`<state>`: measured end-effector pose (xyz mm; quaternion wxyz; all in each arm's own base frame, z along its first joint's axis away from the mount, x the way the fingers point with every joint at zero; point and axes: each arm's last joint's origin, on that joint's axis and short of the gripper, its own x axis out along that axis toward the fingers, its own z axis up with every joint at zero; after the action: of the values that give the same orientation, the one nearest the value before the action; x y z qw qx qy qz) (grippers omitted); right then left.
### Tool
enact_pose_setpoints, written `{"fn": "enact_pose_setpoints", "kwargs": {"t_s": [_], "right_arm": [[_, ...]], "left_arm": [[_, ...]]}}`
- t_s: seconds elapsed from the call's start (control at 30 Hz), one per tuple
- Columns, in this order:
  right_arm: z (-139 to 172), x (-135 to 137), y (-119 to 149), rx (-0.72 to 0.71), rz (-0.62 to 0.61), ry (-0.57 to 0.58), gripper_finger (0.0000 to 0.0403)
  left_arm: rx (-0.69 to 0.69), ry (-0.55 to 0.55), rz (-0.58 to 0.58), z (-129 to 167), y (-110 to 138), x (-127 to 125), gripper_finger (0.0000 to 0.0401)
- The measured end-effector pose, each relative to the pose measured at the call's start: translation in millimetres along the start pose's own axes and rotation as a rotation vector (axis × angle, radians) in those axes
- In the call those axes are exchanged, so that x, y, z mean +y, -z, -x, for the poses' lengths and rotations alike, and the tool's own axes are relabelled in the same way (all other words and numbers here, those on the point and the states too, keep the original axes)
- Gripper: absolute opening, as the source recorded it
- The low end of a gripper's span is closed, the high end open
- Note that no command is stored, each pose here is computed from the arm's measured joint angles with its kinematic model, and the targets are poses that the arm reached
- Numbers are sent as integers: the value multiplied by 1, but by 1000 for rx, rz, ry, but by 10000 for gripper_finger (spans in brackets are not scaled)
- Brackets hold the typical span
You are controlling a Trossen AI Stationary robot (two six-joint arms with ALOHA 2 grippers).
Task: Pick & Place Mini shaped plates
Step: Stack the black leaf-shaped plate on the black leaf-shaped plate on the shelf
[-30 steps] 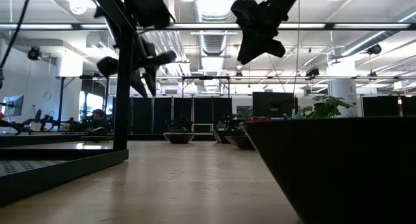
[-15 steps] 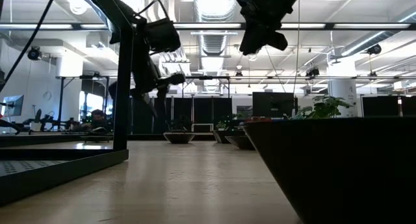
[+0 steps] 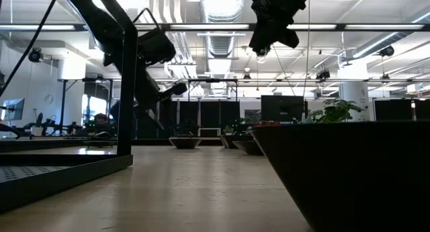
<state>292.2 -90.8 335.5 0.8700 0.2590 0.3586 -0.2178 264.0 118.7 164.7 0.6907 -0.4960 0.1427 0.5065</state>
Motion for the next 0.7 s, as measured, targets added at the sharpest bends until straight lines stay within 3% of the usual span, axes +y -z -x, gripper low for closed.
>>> {"fn": "enact_pose_setpoints", "kwargs": {"t_s": [0.23,0.37,0.7], "right_arm": [[1,0,0,-3,0,-1,68],[1,0,0,-5,0,-2,68],[1,0,0,-5,-1,-1,68]], "left_arm": [[-15,12,90,-8,4,17,100],[-37,85,102,-10,5,17,100],[-44,103,100,-29,12,17,100]]}}
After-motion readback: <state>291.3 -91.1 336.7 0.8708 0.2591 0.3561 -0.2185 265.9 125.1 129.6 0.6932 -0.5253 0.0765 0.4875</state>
